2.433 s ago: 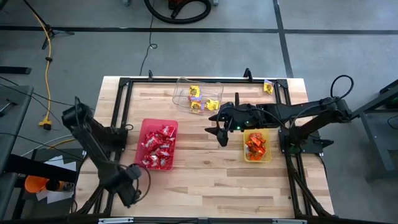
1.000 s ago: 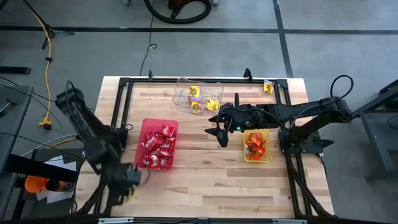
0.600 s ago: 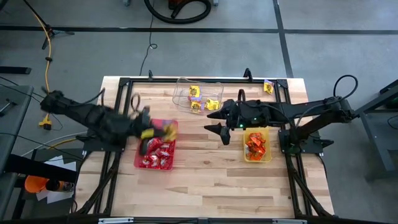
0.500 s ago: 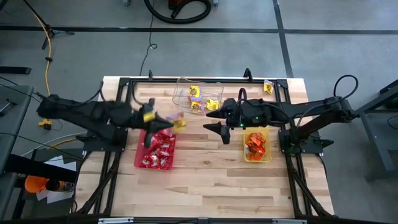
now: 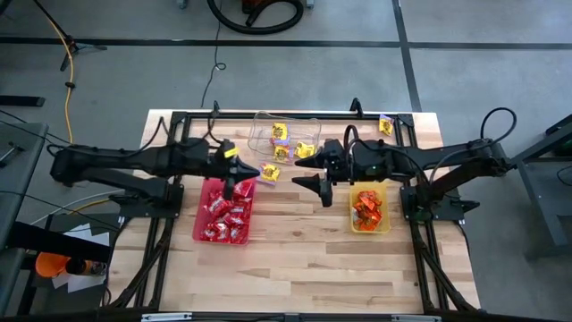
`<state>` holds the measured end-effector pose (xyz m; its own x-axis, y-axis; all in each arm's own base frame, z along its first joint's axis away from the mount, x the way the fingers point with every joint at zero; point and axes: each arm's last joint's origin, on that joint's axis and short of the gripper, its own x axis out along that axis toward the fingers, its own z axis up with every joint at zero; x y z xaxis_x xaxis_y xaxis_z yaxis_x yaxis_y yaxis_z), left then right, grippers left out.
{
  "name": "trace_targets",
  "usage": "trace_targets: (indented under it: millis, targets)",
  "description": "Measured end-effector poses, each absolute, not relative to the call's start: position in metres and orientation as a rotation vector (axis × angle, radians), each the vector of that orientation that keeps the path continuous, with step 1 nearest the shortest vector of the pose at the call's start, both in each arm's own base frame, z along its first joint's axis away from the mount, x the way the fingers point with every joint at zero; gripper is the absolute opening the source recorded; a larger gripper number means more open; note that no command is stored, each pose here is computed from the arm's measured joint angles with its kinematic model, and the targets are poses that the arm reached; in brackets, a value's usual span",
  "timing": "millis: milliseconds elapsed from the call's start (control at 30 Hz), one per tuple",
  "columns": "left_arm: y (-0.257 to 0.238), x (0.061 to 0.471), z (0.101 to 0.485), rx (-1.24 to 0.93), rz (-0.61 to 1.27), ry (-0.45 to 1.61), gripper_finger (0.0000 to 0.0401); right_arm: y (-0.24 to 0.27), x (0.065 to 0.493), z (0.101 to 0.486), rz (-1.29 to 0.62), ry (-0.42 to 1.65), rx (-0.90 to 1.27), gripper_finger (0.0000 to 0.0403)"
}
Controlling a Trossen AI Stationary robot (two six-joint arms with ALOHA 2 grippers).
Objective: Sort candy
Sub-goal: Put the yellow candy into the transparent bin
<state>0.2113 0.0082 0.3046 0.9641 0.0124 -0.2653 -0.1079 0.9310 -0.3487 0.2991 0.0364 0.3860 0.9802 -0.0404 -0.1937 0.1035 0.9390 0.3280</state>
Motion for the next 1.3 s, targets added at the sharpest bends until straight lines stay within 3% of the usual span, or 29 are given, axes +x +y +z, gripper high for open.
trace_targets:
  millis: [200, 400, 567, 700, 1033, 1300]
  targets:
    - [0.01, 0.232, 0.298, -0.404, 0.107, 0.402, 0.0021, 0.036, 0.298, 0.387, -0.073, 0.185, 0.328, 0.0258]
    - [0.026, 0.276, 0.295, -0.35, 0.198, 0.662, 0.0095, 0.036, 0.296, 0.388, -0.073, 0.186, 0.325, 0.0258]
    - [0.041, 0.315, 0.268, -0.405, 0.336, 0.902, 0.0163, 0.034, 0.286, 0.394, -0.074, 0.191, 0.33, 0.0258]
    - [0.049, 0.338, 0.239, -0.44, 0.439, 1.023, 0.0195, 0.033, 0.277, 0.397, -0.079, 0.2, 0.351, 0.0258]
    - [0.071, 0.358, 0.185, -0.598, 0.754, 1.079, 0.0202, 0.032, 0.275, 0.395, -0.099, 0.222, 0.37, 0.0258]
    - [0.083, 0.361, 0.161, -0.618, 0.818, 1.139, 0.0202, 0.032, 0.275, 0.395, -0.101, 0.229, 0.368, 0.0258]
